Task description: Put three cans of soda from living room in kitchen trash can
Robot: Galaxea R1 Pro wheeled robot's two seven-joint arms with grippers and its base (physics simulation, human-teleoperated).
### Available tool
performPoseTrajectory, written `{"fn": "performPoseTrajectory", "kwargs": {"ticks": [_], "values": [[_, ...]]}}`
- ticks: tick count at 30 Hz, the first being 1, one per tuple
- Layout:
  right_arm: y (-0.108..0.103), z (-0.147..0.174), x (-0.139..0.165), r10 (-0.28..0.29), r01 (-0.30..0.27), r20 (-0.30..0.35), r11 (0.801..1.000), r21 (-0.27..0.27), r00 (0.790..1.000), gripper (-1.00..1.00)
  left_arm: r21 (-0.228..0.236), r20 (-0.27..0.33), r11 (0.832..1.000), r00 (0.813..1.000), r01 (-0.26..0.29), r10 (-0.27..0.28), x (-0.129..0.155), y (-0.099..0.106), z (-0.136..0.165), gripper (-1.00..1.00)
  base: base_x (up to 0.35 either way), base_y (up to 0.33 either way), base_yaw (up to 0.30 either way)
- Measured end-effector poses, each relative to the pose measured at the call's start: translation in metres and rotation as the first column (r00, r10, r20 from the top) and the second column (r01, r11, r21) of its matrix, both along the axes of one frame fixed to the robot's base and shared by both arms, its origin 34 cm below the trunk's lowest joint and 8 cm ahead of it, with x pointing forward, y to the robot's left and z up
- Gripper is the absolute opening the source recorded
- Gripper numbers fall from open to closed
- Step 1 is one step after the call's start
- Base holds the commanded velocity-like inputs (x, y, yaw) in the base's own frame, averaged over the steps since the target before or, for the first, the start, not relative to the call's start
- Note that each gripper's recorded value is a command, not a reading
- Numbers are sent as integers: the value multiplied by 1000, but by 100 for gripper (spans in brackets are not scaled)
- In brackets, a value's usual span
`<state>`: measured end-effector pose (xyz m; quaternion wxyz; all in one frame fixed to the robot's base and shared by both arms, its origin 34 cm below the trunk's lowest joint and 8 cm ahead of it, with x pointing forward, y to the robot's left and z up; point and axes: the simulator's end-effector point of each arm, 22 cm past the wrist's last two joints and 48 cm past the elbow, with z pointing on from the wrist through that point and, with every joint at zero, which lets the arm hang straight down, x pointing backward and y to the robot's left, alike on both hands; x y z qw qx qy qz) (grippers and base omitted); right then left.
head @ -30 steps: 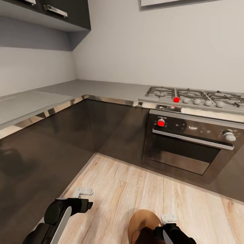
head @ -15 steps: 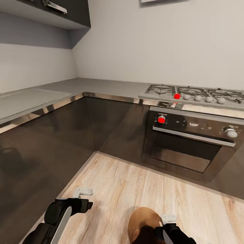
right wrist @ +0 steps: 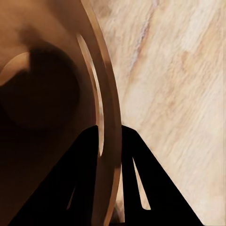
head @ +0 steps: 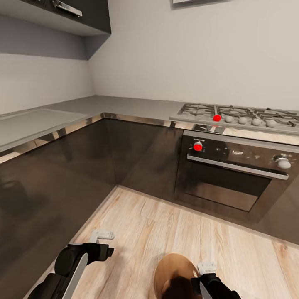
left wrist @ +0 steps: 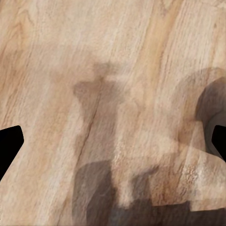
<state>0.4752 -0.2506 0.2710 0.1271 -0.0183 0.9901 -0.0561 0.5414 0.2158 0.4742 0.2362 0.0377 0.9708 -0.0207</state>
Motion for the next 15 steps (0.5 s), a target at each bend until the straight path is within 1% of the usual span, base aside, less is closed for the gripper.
{"fn": "performPoseTrajectory", "kwargs": {"ticks": [6, 8, 15], "values": [[0, 0, 0, 0, 0, 0, 1000, 0, 1000, -100, 0, -1, 1000, 1000, 8, -8, -1, -2, 0, 100, 0, 0, 0], [4, 3, 0, -17, 17, -1, 1000, 22, 1000, -100, 0, -2, 1000, 1000, 9, -9, 0, -2, 4, 100, 0, 0, 0], [5, 19, 4, -15, 15, -1, 1000, 22, 1000, -100, 1, -2, 1000, 1000, 11, -11, 4, -2, 19, 100, 0, 0, 0]]}}
